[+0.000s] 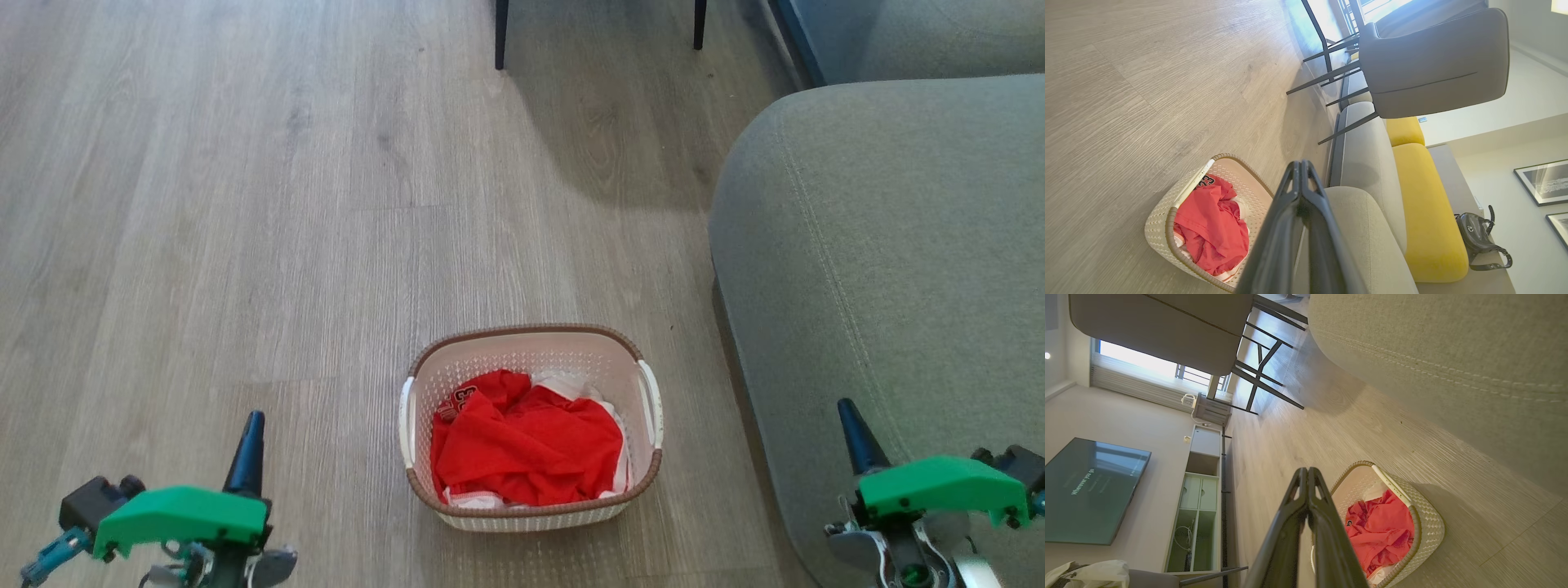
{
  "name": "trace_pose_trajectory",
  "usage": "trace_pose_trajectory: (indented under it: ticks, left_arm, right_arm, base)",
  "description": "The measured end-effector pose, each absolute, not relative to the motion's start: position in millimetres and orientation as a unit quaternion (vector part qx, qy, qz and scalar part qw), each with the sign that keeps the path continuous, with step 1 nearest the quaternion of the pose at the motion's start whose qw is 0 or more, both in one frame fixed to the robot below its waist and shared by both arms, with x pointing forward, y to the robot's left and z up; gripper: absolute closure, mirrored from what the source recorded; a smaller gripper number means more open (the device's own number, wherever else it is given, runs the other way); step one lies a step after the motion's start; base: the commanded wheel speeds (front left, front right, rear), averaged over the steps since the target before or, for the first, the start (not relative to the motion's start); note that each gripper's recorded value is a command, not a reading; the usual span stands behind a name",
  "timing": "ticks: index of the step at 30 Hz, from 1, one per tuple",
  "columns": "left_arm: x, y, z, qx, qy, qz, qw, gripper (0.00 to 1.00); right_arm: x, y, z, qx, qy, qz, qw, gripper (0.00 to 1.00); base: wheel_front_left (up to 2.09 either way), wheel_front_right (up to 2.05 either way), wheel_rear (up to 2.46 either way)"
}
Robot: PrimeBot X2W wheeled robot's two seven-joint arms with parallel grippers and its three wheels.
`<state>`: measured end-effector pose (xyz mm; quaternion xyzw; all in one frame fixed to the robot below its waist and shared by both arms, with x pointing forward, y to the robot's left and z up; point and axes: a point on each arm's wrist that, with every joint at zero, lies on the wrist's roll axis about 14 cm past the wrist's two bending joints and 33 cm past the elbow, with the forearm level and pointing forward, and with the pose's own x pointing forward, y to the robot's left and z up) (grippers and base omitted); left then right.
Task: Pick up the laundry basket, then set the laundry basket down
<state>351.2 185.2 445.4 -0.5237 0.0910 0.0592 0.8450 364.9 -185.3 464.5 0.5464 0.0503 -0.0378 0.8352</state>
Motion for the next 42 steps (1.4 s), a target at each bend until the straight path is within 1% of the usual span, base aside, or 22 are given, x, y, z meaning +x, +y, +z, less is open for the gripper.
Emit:
trace_pose_trajectory:
  ticks: [21, 38, 42]
  left_arm:
    - [360.8, 186.3, 456.3, -0.626, 0.075, 0.049, 0.775, 1.0]
    - [373.0, 188.9, 474.3, -0.701, 0.046, 0.027, 0.712, 1.0]
    - [373.2, 189.5, 474.8, -0.706, 0.044, 0.027, 0.706, 1.0]
  right_arm:
    - [370.2, -194.6, 471.2, 0.637, 0.038, -0.042, 0.769, 1.0]
    - [370.1, -202.3, 473.5, 0.706, 0.026, -0.044, 0.706, 1.0]
    - [372.8, -202.6, 477.1, 0.713, 0.022, -0.04, 0.7, 1.0]
  base:
    - [0.0, 0.0, 0.0]
    - [0.0, 0.0, 0.0]
    - [0.0, 0.0, 0.0]
